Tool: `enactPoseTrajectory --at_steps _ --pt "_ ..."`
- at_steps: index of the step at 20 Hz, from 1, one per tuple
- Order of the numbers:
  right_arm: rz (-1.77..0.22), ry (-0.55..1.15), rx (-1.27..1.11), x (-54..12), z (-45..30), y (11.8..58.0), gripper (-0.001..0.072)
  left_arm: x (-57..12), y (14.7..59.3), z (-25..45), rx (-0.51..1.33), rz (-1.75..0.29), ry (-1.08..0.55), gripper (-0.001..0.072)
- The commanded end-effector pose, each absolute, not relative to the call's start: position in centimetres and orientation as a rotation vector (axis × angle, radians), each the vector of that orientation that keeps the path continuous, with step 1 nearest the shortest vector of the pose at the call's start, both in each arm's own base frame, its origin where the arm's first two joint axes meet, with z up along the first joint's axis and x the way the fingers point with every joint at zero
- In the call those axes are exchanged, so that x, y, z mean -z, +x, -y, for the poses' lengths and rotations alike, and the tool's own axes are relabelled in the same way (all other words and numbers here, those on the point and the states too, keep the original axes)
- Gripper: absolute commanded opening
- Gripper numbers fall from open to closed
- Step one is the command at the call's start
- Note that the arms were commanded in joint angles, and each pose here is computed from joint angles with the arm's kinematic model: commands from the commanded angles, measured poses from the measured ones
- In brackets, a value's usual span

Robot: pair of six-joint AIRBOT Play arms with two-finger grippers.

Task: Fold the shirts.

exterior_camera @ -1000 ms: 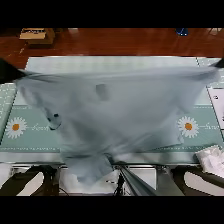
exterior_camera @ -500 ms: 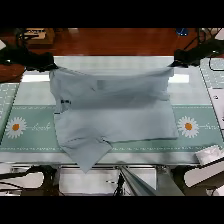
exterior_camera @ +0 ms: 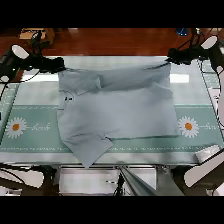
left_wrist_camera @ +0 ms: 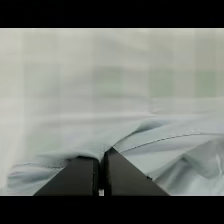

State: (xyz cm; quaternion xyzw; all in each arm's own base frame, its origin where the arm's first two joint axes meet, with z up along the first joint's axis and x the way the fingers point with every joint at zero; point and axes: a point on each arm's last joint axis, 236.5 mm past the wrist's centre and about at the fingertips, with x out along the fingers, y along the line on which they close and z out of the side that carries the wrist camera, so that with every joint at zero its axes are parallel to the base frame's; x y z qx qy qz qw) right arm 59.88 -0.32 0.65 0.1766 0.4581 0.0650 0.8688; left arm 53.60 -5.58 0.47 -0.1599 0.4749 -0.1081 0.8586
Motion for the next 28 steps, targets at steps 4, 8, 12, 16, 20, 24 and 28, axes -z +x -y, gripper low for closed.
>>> enactPoseTrajectory --at_steps 4,8,12,16,20,24,28 --pt "-0.947 0.374 -0.108 -0.1 0.9 60.4 0.0024 0.5 54.0 5.3 0.216 -0.997 -0.33 0.0023" --pt "-1.063 0.392 -0.14 0.5 -0.2 57.8 0.0024 1.0 51.9 6.2 0.256 -1.089 -0.33 0.0023" --pt "-1.211 0.358 -0.184 -0.4 -1.0 53.6 0.0024 1.1 47.3 7.3 0.332 -1.265 -0.328 0.0023" --pt "-1.393 0.296 -0.172 0.2 -0.3 49.1 0.0024 1.6 42.8 7.8 0.389 -1.452 -0.34 0.0023" --pt "-1.436 0.321 -0.144 0.5 -0.2 48.3 0.0024 2.4 42.4 7.7 0.385 -1.483 -0.341 0.0023" --pt "-1.474 0.328 -0.124 0.7 0.0 47.5 0.0024 4.2 41.4 7.7 0.388 -1.564 -0.357 0.0023" --pt "-1.514 0.322 -0.115 1.0 0.2 46.6 0.0025 5.2 41.3 7.7 0.374 -1.588 -0.375 0.0023"
